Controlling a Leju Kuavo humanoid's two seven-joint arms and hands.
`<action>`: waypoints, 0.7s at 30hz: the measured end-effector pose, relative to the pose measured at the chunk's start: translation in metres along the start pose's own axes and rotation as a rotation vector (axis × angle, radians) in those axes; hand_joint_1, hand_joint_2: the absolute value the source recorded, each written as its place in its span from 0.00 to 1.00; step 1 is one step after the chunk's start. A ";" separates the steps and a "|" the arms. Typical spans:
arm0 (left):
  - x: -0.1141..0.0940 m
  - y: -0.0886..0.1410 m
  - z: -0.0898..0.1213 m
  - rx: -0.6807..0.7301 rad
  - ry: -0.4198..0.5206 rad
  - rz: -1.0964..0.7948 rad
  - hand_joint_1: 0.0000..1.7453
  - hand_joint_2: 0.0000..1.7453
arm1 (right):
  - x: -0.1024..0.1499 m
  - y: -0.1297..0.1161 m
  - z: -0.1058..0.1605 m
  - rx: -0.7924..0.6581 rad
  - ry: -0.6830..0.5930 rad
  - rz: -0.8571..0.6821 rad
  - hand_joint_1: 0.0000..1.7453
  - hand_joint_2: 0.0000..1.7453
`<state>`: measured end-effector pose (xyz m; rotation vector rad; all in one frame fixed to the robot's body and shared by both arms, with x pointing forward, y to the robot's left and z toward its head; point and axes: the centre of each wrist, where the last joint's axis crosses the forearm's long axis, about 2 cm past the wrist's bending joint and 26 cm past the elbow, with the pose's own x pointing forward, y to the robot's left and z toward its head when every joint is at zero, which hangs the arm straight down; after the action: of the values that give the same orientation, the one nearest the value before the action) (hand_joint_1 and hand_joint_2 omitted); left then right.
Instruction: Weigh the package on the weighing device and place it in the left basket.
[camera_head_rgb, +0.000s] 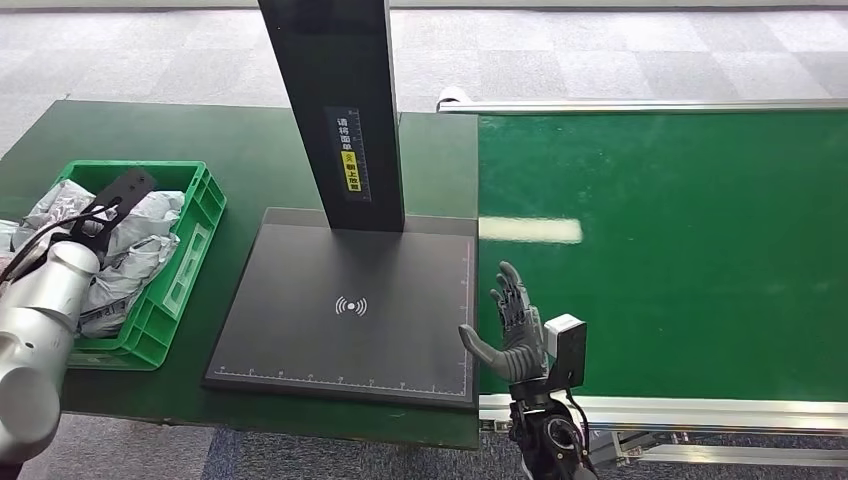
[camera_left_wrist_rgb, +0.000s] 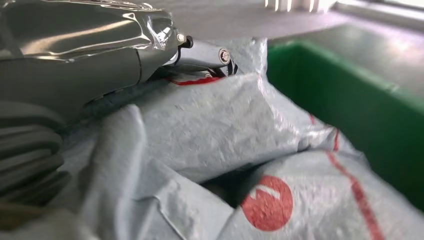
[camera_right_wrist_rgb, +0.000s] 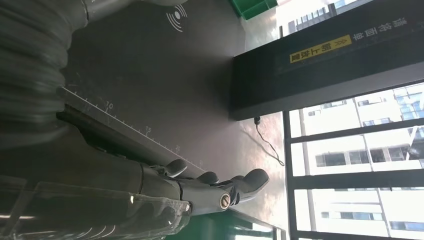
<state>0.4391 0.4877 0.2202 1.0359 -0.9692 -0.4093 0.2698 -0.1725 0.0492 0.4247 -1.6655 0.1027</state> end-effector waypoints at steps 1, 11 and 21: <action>-0.001 -0.004 0.002 0.061 -0.045 0.031 0.00 0.00 | 0.001 -0.001 0.001 -0.003 -0.003 0.001 0.00 1.00; 0.014 -0.026 0.019 0.634 -0.548 0.315 0.00 0.00 | 0.004 -0.006 0.006 -0.069 -0.038 0.005 0.00 1.00; 0.029 -0.037 0.031 0.710 -0.623 0.420 0.00 0.00 | 0.002 -0.008 0.010 -0.078 -0.039 0.008 0.00 1.00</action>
<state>0.4345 0.4333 0.2070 1.3155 -1.9391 -0.0114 0.2633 -0.1831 0.0482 0.3627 -1.7040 0.0355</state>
